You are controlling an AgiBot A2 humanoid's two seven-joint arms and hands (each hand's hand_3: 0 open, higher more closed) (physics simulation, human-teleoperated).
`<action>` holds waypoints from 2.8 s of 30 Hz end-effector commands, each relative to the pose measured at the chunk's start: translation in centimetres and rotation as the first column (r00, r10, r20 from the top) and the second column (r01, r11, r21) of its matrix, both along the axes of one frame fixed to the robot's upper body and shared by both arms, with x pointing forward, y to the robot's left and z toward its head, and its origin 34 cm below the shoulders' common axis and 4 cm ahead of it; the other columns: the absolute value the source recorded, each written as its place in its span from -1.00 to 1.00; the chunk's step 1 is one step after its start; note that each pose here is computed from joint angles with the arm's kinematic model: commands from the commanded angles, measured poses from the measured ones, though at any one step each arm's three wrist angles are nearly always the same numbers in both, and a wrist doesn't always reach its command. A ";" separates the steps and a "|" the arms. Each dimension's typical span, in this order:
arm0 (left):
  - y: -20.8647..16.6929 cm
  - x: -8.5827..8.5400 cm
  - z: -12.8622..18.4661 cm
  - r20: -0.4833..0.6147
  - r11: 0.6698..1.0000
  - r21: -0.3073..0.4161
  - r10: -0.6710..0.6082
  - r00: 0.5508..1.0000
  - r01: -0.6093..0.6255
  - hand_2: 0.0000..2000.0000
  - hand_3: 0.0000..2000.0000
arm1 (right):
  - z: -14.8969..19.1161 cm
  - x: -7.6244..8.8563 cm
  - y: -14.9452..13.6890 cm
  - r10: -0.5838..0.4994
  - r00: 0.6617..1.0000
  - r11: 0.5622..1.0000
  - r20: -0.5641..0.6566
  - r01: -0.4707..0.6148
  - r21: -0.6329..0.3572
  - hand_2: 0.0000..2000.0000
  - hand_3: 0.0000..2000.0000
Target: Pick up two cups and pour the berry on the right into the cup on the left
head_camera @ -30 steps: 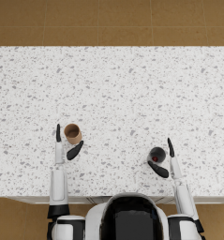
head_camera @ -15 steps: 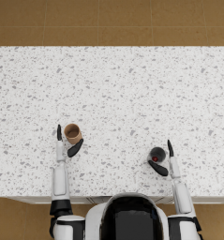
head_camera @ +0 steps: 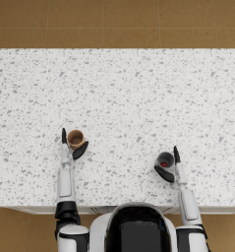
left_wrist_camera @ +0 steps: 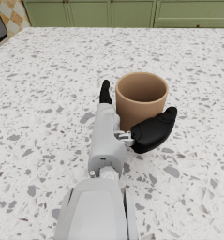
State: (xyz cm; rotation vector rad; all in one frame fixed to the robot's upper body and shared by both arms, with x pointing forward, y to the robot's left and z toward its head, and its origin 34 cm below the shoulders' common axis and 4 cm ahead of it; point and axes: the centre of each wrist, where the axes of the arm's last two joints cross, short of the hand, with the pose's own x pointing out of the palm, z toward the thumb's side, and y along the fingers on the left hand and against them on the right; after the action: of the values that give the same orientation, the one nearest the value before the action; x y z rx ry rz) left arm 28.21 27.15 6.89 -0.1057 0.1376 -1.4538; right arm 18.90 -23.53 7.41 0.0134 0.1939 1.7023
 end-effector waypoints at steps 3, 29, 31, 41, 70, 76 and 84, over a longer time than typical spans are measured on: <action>-0.4 0.9 0.1 -0.006 1.000 -0.006 -0.008 1.000 0.008 -1.00 -1.00 | 0.1 0.4 1.3 0.019 1.000 1.000 0.008 -0.019 0.016 -1.00 -1.00; -8.7 -3.5 9.4 0.370 0.937 0.073 -0.342 0.864 0.340 1.00 0.28 | 10.5 5.9 4.1 0.066 0.910 0.984 0.408 -0.128 0.126 1.00 0.28; -9.5 -3.0 10.2 0.396 0.932 0.067 -0.351 0.849 0.355 1.00 0.28 | 11.9 7.3 4.9 0.065 0.891 0.979 0.449 -0.143 0.143 1.00 0.28; -11.5 -2.1 10.7 0.386 0.904 0.283 -0.414 0.825 0.321 1.00 0.28 | 17.0 11.3 7.7 0.109 0.807 0.992 0.580 -0.123 -0.015 1.00 0.28; -13.6 -0.6 8.4 0.285 0.878 0.309 -0.452 0.845 0.366 1.00 0.28 | 21.8 9.8 13.2 0.466 0.591 0.621 0.659 0.313 -0.719 1.00 0.28; -13.5 -0.4 8.3 0.284 0.885 0.299 -0.439 0.852 0.356 1.00 0.28 | 21.8 9.4 13.3 0.484 0.586 0.489 0.649 0.434 -0.757 1.00 0.28; -13.6 -0.1 8.1 0.279 0.892 0.287 -0.427 0.860 0.350 1.00 0.28 | 22.1 8.9 13.8 0.512 0.579 0.298 0.635 0.574 -0.763 1.00 0.28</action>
State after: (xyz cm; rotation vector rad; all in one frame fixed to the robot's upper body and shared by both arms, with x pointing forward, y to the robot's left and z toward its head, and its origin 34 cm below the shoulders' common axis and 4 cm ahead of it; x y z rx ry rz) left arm 27.78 13.62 14.39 0.3692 0.0618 -1.8361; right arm 28.07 -10.03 28.54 -1.7694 0.5470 1.0465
